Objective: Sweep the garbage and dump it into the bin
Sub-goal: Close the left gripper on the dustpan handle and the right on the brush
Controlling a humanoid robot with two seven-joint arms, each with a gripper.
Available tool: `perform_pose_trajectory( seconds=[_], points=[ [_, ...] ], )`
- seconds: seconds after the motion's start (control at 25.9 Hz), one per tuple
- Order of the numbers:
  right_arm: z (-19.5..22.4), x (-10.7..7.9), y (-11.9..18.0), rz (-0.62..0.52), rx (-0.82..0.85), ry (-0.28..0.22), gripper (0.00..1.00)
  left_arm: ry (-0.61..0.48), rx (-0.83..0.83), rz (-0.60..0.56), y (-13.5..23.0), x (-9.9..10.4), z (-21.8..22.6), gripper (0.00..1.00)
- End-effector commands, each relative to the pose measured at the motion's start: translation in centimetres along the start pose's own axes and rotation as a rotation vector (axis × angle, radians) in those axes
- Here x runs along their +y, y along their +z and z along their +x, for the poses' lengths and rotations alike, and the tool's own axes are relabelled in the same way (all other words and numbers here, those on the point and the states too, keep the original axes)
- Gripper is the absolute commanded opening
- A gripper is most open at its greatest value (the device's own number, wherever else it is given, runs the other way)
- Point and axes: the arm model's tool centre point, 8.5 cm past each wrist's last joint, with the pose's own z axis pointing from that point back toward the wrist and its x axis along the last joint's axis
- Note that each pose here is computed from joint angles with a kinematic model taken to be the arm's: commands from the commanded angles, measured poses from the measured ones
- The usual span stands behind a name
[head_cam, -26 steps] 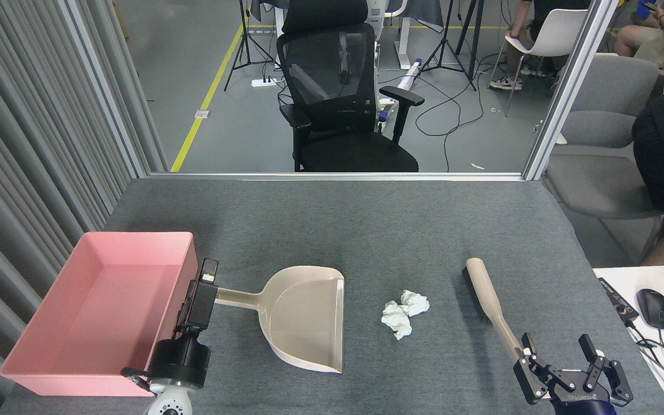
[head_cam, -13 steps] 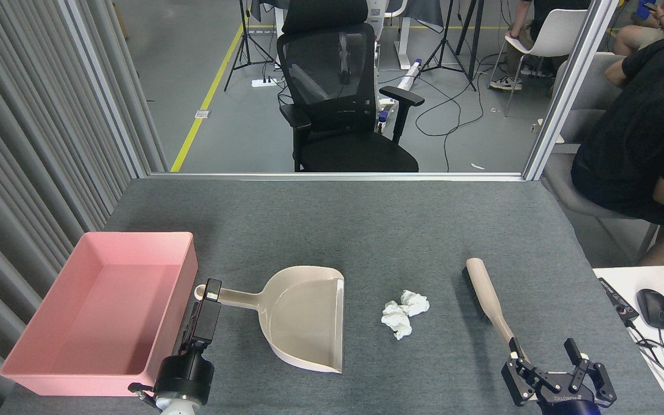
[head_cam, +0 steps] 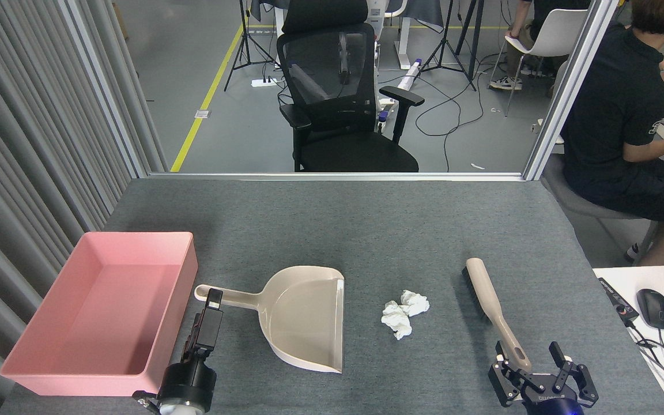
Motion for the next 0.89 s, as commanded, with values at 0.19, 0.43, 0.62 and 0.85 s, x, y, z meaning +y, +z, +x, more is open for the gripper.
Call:
perform_pose_trajectory(
  seconds=[0.19, 0.43, 0.62, 0.85],
  points=[
    [1.3, 1.3, -0.1, 0.034, -0.023, -0.002, 0.98, 0.001, -0.002, -0.003, 0.0, -0.1, 0.0, 0.99],
    [1.0, 1.7, -0.1, 0.046, -0.007, 0.006, 0.97, 0.001, -0.005, -0.006, 0.0, -0.2, 0.0, 0.99],
    [0.8, 2.0, 0.0, 0.056, 0.006, 0.009, 0.89, 0.001, -0.008, -0.008, 0.0, -0.3, 0.1, 0.99],
    [1.1, 2.3, -0.6, 0.066, -0.004, 0.008, 0.82, 0.002, -0.012, -0.016, 0.0, -0.6, 0.2, 0.99]
  ],
)
